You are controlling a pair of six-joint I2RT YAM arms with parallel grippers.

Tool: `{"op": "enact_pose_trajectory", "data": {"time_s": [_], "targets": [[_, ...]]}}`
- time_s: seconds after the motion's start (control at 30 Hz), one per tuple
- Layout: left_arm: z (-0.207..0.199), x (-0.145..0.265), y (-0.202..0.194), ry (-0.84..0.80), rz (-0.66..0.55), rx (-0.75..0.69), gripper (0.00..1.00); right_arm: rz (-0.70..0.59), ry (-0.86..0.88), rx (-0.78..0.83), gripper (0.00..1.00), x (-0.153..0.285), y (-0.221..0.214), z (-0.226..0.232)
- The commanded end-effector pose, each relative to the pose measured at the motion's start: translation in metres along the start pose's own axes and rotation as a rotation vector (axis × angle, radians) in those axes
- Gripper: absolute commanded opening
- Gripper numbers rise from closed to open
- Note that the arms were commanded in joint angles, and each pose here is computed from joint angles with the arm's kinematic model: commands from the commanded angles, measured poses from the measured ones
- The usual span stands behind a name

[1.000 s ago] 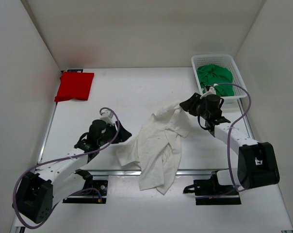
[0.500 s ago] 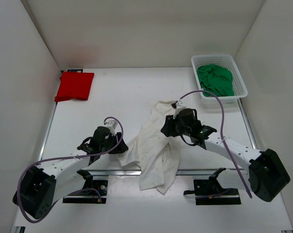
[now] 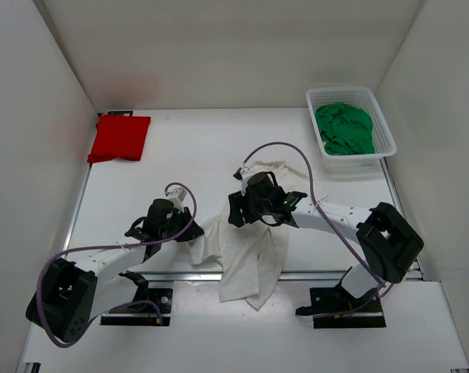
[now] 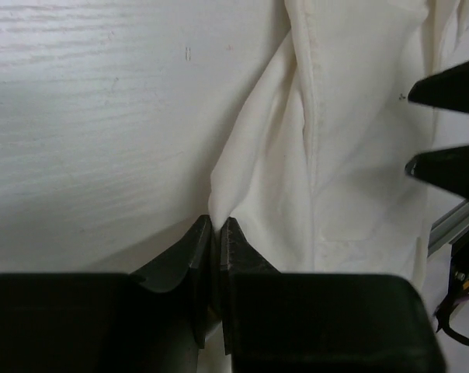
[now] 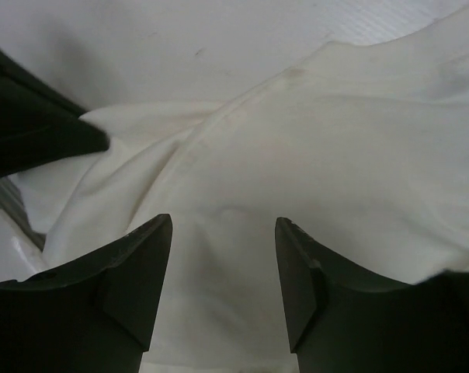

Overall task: Fold and stack the t-shirts
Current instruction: Move the tshirt to the center of the board, then flatten out the tshirt

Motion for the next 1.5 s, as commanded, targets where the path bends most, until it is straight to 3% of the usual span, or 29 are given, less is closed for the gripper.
{"op": "enact_pose_trajectory", "data": {"time_s": [0.0, 0.13, 0.27, 0.43, 0.67, 0.73, 0.8, 0.9, 0.97, 1.03, 1.1, 1.3, 1.47], "targets": [[-0.005, 0.000, 0.015, -0.038, -0.052, 0.009, 0.06, -0.016, 0.056, -0.009, 0.55, -0.001, 0.006, 0.012], [-0.001, -0.003, 0.000, -0.035, -0.002, 0.019, 0.03, 0.019, 0.068, 0.007, 0.56, -0.019, 0.008, 0.021], [-0.001, -0.001, 0.002, -0.033, -0.032, 0.025, 0.02, 0.020, 0.085, 0.012, 0.49, -0.034, 0.019, 0.030], [-0.002, -0.001, -0.001, -0.044, -0.029, 0.025, 0.03, 0.011, 0.073, 0.008, 0.55, -0.047, 0.031, 0.029], [-0.002, 0.000, 0.000, -0.046, -0.039, 0.028, 0.02, 0.088, -0.024, 0.002, 0.52, -0.066, 0.011, 0.009], [-0.002, -0.002, -0.002, -0.043, -0.032, 0.027, 0.03, 0.083, -0.063, 0.006, 0.47, -0.067, 0.010, 0.003], [-0.004, -0.002, 0.000, -0.051, -0.036, 0.023, 0.02, 0.089, -0.089, 0.016, 0.35, -0.068, 0.012, 0.000], [-0.003, -0.003, -0.001, -0.050, -0.033, 0.029, 0.03, 0.104, -0.093, 0.027, 0.25, -0.069, 0.012, 0.000], [-0.003, -0.003, -0.002, -0.050, -0.034, 0.029, 0.04, 0.110, -0.092, 0.023, 0.23, -0.071, 0.010, -0.002], [-0.002, -0.003, -0.004, -0.050, -0.030, 0.036, 0.03, 0.122, -0.099, 0.021, 0.05, -0.073, 0.008, -0.003], [-0.003, -0.003, -0.001, -0.049, -0.039, 0.029, 0.03, 0.102, -0.109, 0.014, 0.00, -0.069, 0.013, -0.005], [-0.007, -0.003, 0.021, -0.062, -0.080, 0.049, 0.02, -0.036, -0.097, 0.016, 0.00, -0.039, 0.052, 0.002], [-0.014, 0.001, 0.079, -0.099, -0.193, 0.115, 0.00, -0.257, -0.026, -0.044, 0.00, 0.015, 0.131, -0.003]]}}
Point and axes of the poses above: each gripper's point midway between its finger pads, its own x axis back along the fingers, its own z axis along the line the jaws close on, y = z × x, the point moved 1 cm from there along x, back along the fingers, and after that the axes turned 9 degrees about -x, right-handed, at the moved point
